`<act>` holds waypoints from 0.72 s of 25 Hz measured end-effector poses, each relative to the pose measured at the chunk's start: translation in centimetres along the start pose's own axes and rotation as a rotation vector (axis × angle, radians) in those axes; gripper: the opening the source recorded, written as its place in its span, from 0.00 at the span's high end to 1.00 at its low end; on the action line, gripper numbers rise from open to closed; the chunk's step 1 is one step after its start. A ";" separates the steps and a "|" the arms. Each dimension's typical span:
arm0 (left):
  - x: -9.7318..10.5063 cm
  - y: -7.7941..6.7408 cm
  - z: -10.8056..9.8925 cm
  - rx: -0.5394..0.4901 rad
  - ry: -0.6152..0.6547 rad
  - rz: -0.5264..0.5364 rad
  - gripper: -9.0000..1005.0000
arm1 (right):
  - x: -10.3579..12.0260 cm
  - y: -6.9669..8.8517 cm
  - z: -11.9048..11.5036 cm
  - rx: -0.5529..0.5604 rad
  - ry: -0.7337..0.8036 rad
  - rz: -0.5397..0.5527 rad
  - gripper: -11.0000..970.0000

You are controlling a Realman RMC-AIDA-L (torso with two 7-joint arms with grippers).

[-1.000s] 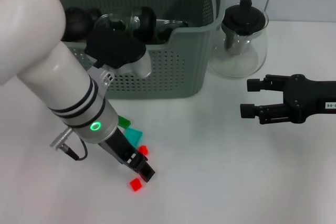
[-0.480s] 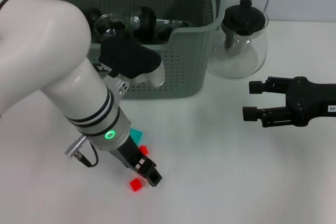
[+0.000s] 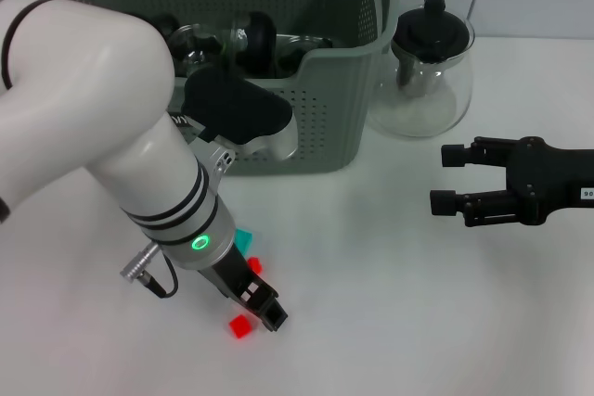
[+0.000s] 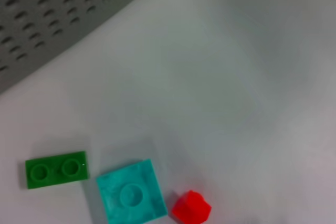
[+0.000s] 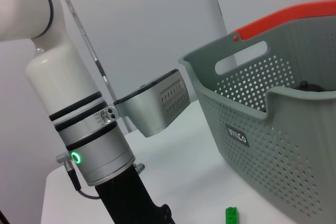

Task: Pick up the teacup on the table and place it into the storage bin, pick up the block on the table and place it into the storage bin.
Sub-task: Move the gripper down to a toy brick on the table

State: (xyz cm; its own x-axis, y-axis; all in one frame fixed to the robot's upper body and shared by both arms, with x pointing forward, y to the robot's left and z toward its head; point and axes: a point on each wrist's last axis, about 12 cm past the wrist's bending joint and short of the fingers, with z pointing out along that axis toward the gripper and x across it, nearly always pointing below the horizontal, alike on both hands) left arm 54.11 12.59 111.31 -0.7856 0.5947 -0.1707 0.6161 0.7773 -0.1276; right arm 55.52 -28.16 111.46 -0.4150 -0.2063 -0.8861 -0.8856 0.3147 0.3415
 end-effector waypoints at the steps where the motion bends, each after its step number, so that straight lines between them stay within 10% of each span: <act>1: 0.0 0.0 0.0 -0.005 0.001 0.002 0.29 | 0.0 0.0 0.0 0.000 0.000 0.000 0.03; 9: 0.1 -0.1 0.3 -0.037 0.015 0.030 0.30 | 0.0 0.0 -0.1 0.002 -0.002 0.000 0.03; 18: -0.2 -0.3 -0.3 -0.061 -0.001 0.052 0.58 | 0.1 0.0 -0.2 0.005 -0.002 0.001 0.03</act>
State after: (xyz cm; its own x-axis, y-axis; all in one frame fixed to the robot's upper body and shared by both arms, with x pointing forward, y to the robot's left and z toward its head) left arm 54.01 12.31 111.72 -0.7525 0.6343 -0.1768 0.6515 0.7564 -0.0591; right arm 55.41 -28.38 111.42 -0.4154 -0.2038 -0.8865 -0.8841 0.3198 0.3408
